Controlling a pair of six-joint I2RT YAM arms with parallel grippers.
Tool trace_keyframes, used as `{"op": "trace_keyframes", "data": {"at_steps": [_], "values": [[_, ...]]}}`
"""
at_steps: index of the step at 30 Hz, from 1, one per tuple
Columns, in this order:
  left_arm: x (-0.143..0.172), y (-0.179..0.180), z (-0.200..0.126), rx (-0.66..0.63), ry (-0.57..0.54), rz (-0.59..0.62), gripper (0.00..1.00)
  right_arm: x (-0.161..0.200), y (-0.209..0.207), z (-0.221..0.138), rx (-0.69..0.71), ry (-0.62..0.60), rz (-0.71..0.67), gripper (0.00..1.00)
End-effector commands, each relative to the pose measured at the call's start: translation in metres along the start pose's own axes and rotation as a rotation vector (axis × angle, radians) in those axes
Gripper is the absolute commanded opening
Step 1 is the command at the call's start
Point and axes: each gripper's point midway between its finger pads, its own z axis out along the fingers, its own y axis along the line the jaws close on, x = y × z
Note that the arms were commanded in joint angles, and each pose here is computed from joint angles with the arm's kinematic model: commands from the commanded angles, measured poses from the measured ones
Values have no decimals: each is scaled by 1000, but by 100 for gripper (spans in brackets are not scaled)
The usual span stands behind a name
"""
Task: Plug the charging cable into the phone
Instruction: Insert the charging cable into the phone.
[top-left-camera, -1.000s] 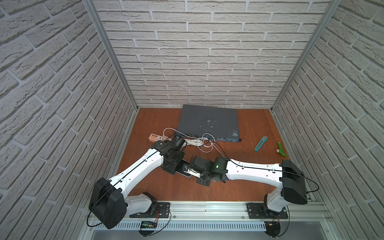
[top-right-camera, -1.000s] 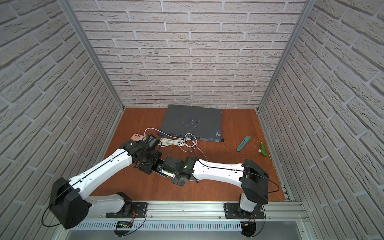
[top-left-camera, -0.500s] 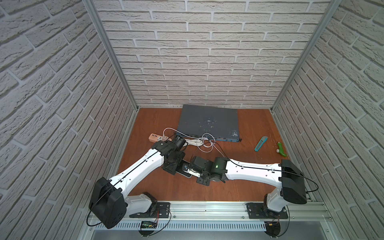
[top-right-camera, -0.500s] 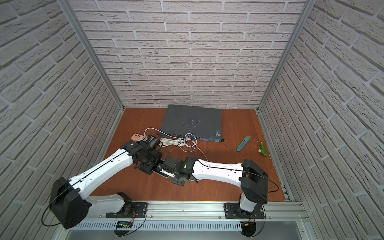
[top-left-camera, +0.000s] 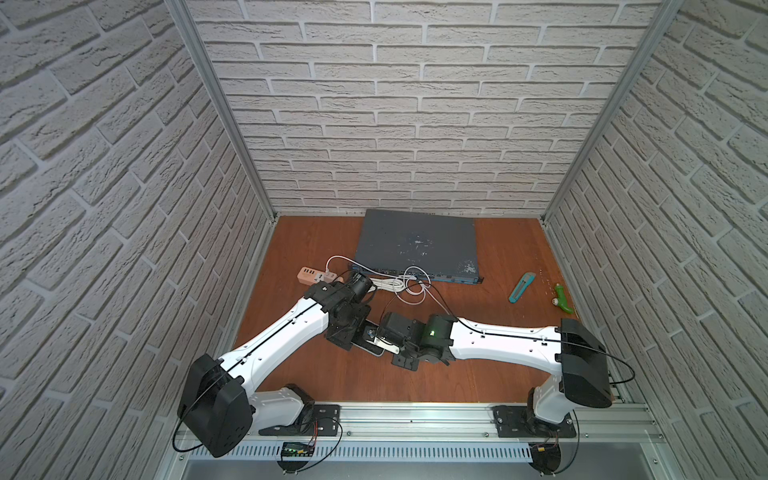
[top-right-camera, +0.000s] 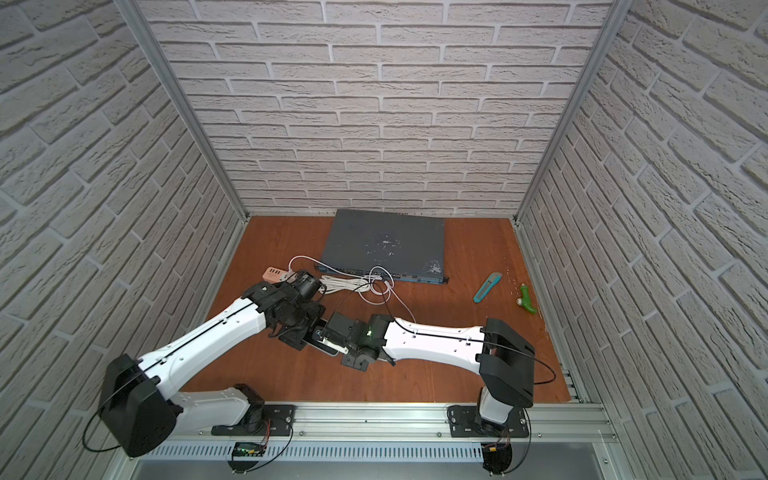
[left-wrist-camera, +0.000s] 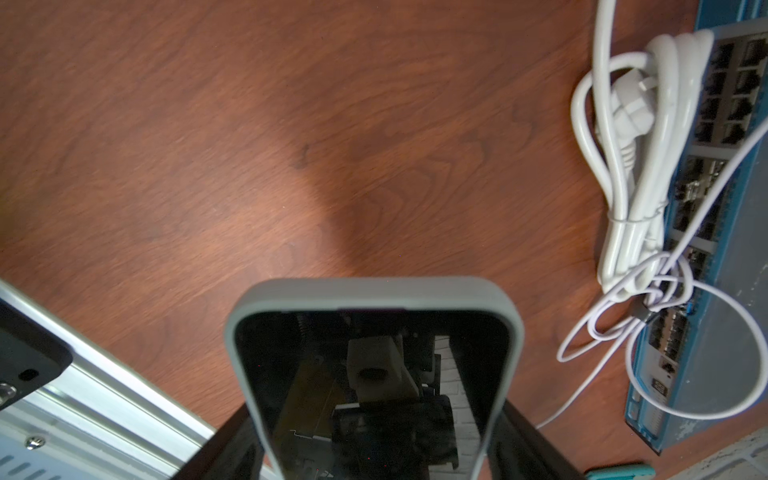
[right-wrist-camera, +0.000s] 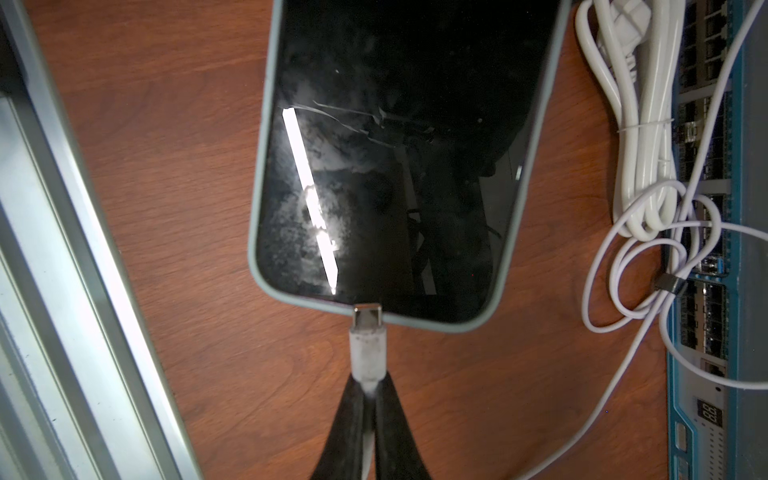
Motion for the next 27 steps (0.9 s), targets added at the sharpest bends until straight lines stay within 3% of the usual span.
{"op": "trace_keyframes", "data": {"at_steps": [1,27], "values": [[-5,1,-8,6,-28,-15,0,-1,-2,-11,14,-25,26,3],[-3,0,-12,30,-17,-20,0,3,7,-4,-30,-9,29,3]]}}
